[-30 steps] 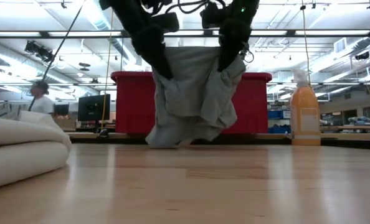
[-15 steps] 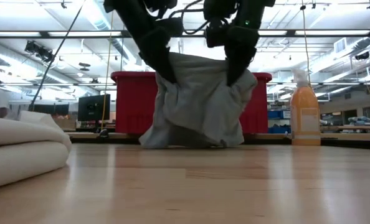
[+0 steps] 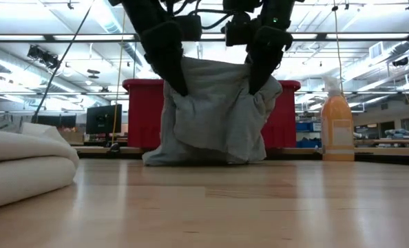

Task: Fold laundry
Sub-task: Remove the gray t-shirt from the red organizer bin, then remove the black t-shirt from the red organizer bin

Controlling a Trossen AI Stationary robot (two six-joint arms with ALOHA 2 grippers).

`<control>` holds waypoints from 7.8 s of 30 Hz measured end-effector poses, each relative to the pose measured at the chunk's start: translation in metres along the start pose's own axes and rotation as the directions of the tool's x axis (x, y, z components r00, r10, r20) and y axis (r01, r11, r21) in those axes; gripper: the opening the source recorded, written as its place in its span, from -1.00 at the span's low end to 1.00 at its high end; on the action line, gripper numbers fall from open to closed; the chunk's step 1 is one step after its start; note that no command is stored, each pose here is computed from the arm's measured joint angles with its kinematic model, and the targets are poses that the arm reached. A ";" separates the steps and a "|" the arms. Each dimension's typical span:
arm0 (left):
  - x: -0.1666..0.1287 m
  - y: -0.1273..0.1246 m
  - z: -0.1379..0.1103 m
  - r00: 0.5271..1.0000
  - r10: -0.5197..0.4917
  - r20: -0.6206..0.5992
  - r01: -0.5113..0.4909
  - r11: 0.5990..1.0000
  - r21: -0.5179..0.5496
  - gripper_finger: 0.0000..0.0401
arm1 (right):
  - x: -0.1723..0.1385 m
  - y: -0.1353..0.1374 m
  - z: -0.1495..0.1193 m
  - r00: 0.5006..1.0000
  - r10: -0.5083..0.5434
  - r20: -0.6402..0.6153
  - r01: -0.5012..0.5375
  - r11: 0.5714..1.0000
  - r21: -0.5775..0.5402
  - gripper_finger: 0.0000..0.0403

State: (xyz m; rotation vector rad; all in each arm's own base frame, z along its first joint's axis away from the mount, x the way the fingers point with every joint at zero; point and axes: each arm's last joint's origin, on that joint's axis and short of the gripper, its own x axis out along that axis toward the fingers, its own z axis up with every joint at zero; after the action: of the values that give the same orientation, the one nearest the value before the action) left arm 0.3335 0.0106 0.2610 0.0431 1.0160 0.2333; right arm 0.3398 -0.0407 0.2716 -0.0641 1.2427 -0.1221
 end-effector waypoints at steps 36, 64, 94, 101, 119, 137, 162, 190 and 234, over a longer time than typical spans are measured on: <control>0.039 -0.067 -0.045 0.885 -0.138 0.444 0.341 0.841 -0.420 0.12 | 0.016 0.058 -0.078 0.947 0.116 0.300 -0.237 0.881 0.409 0.36; -0.014 0.006 0.008 0.732 -0.051 0.679 0.485 0.739 -0.467 -0.08 | -0.058 0.003 -0.030 0.851 0.157 0.501 -0.348 0.883 0.315 0.24; -0.065 0.176 -0.009 0.453 0.158 0.877 0.696 0.552 -0.459 -0.08 | -0.135 -0.127 -0.027 0.657 -0.257 0.709 -0.233 0.825 0.514 0.22; -0.074 0.210 -0.020 0.486 0.269 0.832 0.645 0.532 -0.548 -0.08 | -0.146 -0.179 -0.048 0.554 -0.308 0.773 -0.229 0.837 0.497 0.22; -0.093 0.281 -0.016 0.787 0.406 0.465 0.301 0.405 -0.863 -0.15 | -0.094 -0.284 -0.024 0.546 -0.406 0.733 -0.132 0.822 0.554 0.22; -0.020 0.331 -0.035 0.802 0.494 0.336 0.353 0.063 -0.934 0.09 | -0.020 -0.324 -0.007 0.622 -0.349 0.701 -0.171 0.813 0.557 0.24; -0.005 0.308 -0.050 0.894 0.449 0.012 -0.183 0.389 -0.903 0.73 | 0.022 -0.300 -0.008 0.719 -0.320 0.616 -0.107 0.826 0.554 0.24; -0.009 0.309 0.009 0.657 0.753 0.039 -0.730 0.648 -0.220 0.44 | 0.031 -0.290 -0.010 0.768 -0.226 0.599 -0.207 0.798 0.567 0.24; 0.033 0.337 -0.010 0.529 0.840 -0.123 -0.846 0.533 0.001 0.45 | 0.033 -0.285 -0.009 0.777 -0.165 0.608 -0.276 0.778 0.564 0.24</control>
State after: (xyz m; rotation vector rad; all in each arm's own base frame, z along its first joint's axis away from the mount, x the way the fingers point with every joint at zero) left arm 0.2835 0.3455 0.2766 0.4957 1.0284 1.1928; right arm 0.3255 -0.3278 0.2710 0.4968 0.4636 -0.4269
